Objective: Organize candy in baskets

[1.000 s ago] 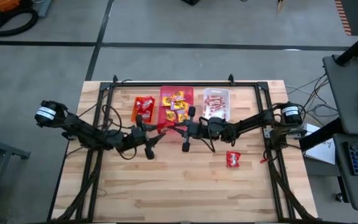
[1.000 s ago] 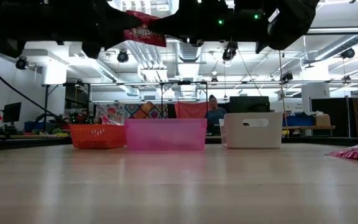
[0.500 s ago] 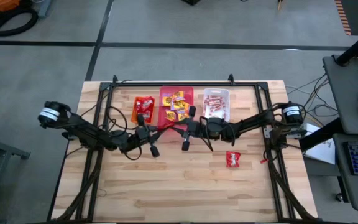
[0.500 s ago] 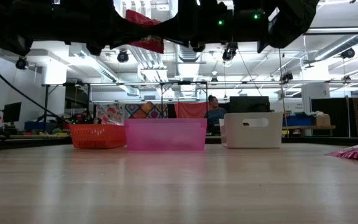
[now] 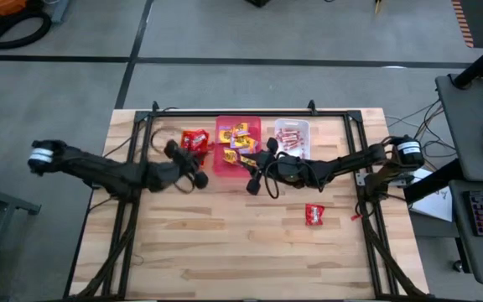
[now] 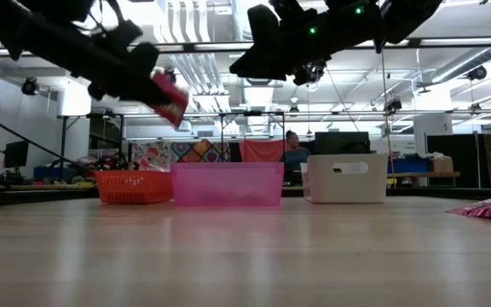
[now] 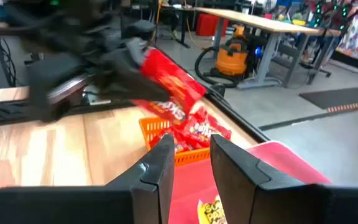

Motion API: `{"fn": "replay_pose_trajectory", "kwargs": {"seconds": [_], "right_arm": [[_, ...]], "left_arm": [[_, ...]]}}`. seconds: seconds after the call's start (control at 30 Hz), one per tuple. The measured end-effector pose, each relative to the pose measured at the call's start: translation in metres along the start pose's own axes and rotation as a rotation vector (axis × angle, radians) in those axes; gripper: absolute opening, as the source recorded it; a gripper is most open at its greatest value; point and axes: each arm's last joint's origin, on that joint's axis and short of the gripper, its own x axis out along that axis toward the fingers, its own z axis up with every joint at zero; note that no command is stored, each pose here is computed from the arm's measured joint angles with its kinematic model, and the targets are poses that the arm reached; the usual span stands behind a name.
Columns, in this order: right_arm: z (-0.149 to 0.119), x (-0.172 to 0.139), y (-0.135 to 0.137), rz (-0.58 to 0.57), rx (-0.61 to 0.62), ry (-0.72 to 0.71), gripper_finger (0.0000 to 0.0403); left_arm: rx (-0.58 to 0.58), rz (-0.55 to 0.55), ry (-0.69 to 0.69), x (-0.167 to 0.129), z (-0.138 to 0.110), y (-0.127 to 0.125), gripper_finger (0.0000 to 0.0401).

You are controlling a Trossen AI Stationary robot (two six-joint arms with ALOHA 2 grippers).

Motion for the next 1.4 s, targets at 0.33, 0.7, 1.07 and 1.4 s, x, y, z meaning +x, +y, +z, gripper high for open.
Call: {"fn": "replay_pose_trajectory", "kwargs": {"seconds": [0.33,0.7,1.07,1.4], "right_arm": [[-0.002,0.000,0.000,0.004,0.012,0.015,0.0096],[-0.008,0.000,0.001,0.011,0.009,0.072,0.0096],[-0.008,0.000,0.001,0.011,0.016,0.076,0.0096],[-0.013,-0.001,0.000,0.007,0.046,0.124,0.0096]], "left_arm": [[-0.256,-0.089,0.454,0.024,-0.007,0.087,0.0000],[-0.352,-0.083,0.541,0.039,-0.026,0.102,0.0016],[-0.324,-0.056,0.558,0.041,-0.029,0.102,0.0099],[-0.226,-0.066,0.602,0.037,-0.013,0.104,0.0148]]}}
